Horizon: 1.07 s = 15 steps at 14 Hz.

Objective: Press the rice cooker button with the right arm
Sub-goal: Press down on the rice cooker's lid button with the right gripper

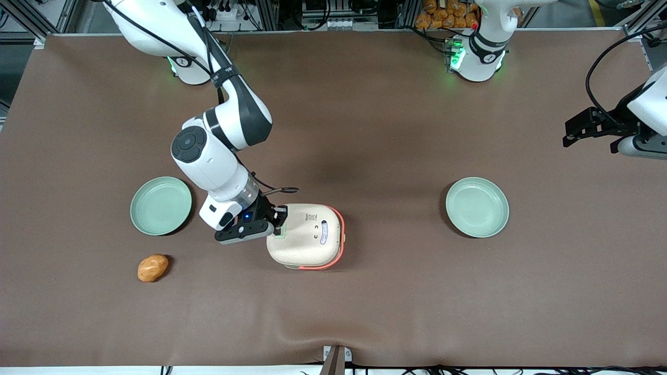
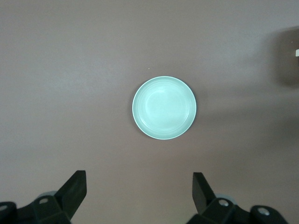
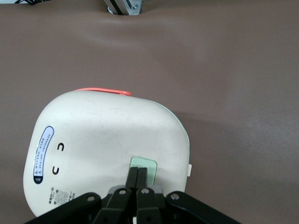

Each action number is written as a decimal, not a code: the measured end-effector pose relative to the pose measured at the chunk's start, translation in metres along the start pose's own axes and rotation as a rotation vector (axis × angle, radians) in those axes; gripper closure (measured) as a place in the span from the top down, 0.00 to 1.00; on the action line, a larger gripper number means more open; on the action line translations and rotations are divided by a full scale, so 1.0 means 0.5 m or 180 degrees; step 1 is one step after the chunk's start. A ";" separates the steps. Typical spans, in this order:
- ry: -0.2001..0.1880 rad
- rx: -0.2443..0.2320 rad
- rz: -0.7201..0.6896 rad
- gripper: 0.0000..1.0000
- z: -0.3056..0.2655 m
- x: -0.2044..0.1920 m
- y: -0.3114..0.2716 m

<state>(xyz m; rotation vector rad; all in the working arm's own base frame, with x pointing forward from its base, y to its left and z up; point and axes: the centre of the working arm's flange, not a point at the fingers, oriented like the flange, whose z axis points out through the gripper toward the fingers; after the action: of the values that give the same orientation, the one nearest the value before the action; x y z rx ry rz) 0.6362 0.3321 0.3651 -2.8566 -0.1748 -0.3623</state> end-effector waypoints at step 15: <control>0.0028 -0.0042 -0.0017 0.03 0.016 -0.002 -0.002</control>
<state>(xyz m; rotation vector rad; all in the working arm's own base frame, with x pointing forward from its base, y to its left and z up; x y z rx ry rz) 0.6370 0.3351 0.3578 -2.8675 -0.1792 -0.3786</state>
